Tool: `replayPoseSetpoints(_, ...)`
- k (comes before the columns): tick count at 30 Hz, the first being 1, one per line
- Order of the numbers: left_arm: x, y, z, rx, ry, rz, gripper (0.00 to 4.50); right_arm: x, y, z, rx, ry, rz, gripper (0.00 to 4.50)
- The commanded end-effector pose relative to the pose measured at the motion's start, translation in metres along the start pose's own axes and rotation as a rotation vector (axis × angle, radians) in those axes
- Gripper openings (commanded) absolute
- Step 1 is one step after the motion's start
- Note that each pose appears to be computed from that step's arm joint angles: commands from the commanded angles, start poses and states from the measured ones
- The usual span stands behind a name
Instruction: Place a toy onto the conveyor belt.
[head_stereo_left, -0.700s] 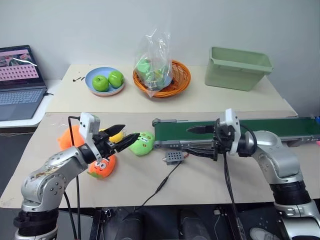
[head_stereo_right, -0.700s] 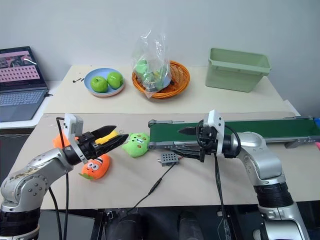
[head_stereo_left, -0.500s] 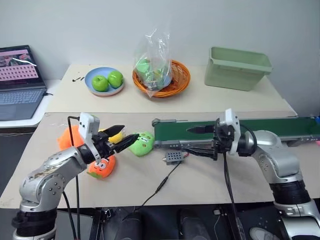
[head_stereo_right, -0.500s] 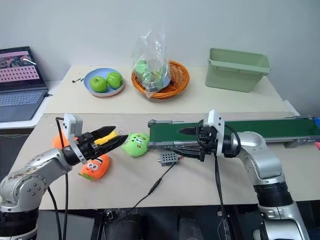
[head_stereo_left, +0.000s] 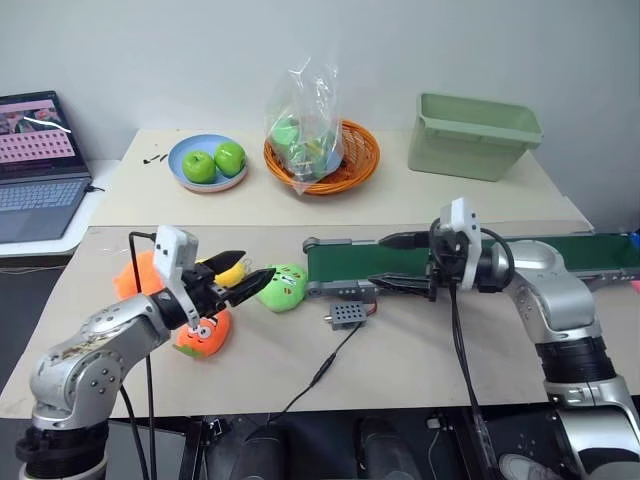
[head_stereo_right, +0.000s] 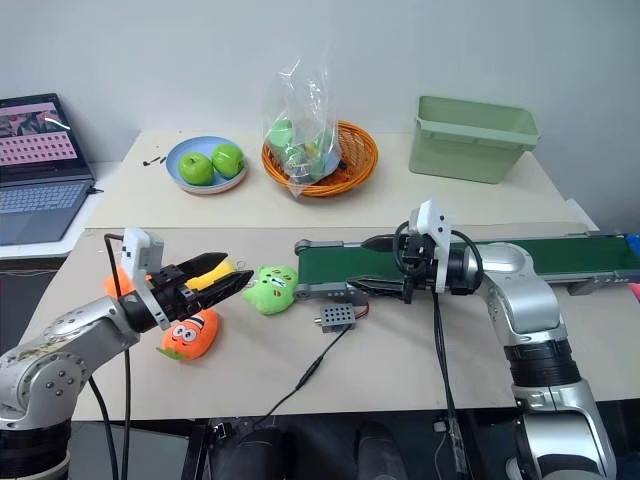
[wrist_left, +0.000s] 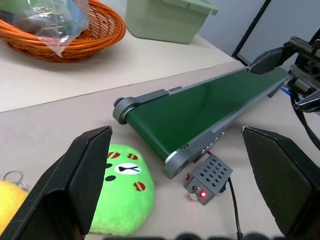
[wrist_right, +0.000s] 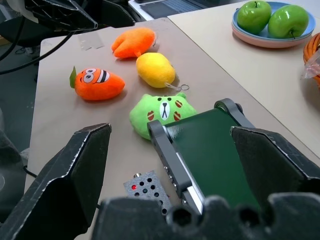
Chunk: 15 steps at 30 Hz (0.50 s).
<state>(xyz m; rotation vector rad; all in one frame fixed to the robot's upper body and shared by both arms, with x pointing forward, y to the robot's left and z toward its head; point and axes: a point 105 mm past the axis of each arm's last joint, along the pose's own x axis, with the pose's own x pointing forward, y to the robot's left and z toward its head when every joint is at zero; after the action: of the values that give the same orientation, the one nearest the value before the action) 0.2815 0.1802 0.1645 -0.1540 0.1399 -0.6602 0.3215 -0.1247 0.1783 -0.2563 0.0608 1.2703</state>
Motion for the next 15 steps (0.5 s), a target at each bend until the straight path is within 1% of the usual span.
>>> replayPoseSetpoints(1, -0.019, 0.017, 0.009, 0.041, -0.039, 0.123, 4.43, 0.004, -0.004, 0.016, -0.064, -0.030, 0.015, 4.50)
replayPoseSetpoints(5, -0.037, 0.035, -0.004, 0.033, -0.025, 0.238, 4.43, 0.011, -0.005, 0.019, -0.070, -0.035, 0.037, 4.50)
replayPoseSetpoints(10, -0.057, 0.046, -0.016, 0.032, -0.037, 0.332, 4.43, 0.017, -0.007, 0.022, -0.074, -0.043, 0.058, 4.50)
replayPoseSetpoints(11, -0.065, 0.052, -0.017, 0.022, -0.052, 0.366, 4.43, 0.018, -0.006, 0.021, -0.073, -0.042, 0.064, 4.50)
replayPoseSetpoints(15, -0.105, 0.090, -0.021, -0.010, -0.105, 0.588, 4.43, 0.022, -0.005, 0.022, -0.070, -0.040, 0.084, 4.50)
